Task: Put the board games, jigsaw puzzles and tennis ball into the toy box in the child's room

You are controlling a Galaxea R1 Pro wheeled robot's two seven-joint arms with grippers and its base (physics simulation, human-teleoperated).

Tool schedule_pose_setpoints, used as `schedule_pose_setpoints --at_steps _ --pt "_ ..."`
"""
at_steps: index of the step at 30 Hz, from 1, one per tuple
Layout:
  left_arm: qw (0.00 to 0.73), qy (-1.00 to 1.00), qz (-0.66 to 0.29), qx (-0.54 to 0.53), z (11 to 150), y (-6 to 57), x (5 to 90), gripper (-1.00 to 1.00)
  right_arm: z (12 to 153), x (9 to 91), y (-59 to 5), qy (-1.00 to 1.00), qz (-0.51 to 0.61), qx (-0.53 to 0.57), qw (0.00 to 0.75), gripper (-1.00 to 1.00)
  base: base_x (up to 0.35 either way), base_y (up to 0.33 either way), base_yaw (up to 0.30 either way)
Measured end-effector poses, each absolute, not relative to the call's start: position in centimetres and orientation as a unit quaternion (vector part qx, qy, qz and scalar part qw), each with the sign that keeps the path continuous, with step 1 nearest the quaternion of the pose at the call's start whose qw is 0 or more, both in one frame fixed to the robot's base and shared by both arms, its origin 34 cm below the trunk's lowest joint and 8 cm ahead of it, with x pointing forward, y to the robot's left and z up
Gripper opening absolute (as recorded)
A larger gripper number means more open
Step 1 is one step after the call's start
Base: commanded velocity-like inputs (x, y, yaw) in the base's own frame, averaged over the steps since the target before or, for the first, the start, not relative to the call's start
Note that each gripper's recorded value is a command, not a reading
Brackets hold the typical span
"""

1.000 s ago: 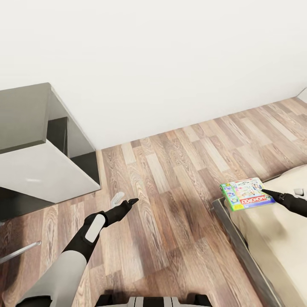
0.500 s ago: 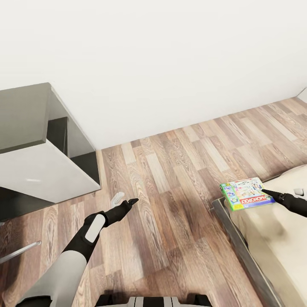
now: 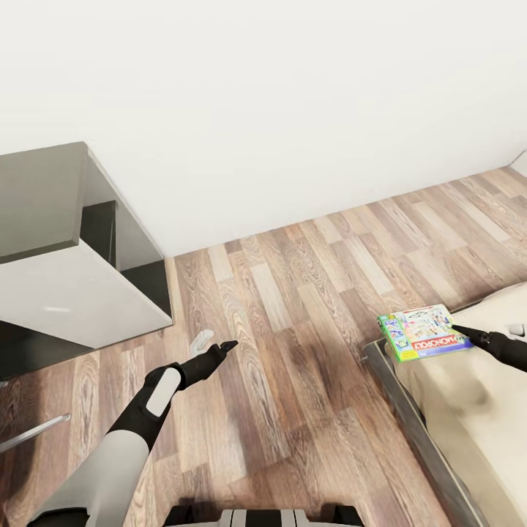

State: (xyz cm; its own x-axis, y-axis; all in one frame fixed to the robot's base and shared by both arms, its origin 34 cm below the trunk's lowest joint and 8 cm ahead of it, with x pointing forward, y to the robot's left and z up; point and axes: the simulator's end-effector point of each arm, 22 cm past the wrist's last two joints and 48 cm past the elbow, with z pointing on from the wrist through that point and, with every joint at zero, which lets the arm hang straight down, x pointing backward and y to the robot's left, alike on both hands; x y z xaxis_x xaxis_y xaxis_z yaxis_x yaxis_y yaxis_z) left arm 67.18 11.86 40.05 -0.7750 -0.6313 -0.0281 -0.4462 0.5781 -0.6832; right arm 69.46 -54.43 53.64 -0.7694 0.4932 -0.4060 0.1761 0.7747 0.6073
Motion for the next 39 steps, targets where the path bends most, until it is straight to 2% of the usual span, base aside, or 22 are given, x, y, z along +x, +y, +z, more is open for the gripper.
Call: schedule_pose_setpoints --at_steps 17,39 --pt "0.147 0.877 -0.342 -0.304 40.2 12.1 67.6 1.00 57.5 69.7 -59.3 0.904 0.239 0.169 0.311 1.00 0.000 0.000 0.000" --pt "0.151 0.874 -0.357 -0.292 40.8 11.1 67.8 1.00 61.2 69.0 -61.6 0.899 0.243 0.137 0.338 1.00 0.000 0.000 0.000"
